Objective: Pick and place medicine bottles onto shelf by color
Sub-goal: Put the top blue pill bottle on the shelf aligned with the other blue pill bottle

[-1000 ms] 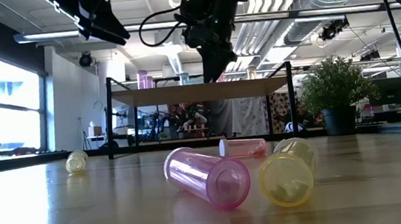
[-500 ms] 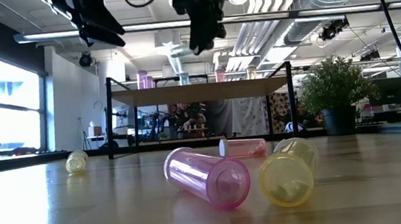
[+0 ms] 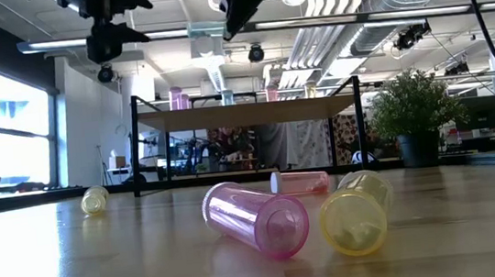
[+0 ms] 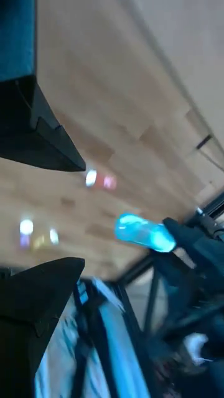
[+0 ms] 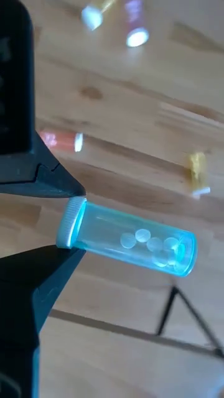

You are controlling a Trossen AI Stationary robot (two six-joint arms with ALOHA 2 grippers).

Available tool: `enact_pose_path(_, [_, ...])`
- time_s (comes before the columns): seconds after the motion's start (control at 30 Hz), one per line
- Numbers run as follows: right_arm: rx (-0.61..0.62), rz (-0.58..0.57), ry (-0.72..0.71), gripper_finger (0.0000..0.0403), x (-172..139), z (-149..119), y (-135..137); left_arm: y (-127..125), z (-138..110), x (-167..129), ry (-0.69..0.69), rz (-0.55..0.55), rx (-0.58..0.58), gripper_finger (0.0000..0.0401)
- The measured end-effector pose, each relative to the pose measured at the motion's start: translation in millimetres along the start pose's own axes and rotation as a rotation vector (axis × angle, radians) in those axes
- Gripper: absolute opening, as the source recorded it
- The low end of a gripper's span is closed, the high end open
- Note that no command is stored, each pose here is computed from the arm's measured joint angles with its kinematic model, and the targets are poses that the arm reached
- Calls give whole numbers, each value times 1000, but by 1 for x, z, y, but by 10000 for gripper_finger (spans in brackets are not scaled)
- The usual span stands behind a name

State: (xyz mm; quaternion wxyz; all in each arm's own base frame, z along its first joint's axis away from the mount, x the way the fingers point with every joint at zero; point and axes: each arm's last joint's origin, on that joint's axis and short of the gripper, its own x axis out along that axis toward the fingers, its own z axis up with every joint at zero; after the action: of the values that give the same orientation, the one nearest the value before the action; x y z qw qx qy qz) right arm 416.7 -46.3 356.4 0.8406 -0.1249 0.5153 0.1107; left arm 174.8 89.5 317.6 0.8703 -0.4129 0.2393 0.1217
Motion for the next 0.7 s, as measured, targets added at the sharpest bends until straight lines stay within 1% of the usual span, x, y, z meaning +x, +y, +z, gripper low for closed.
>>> enact_pose_path(0.13, [-172,-42,21,99,2,8,17,-6,0,1,25,-79,-146,230])
enact_pose_path(0.23, [-278,-61,24,99,3,13,28,-14,1,2,49,-167,-206,229])
enact_pose_path(0.33, [-356,-91,8,99,4,20,38,-21,1,7,84,-227,-253,229])
enact_pose_path(0.43, [-418,-121,-14,99,4,27,46,-25,-2,14,132,-241,-296,229])
enact_pose_path(0.53, [-473,-134,-24,99,5,31,55,-27,-6,24,183,-237,-310,229])
enact_pose_path(0.7, [-526,-134,-45,99,5,37,68,-29,-10,36,228,-230,-331,229])
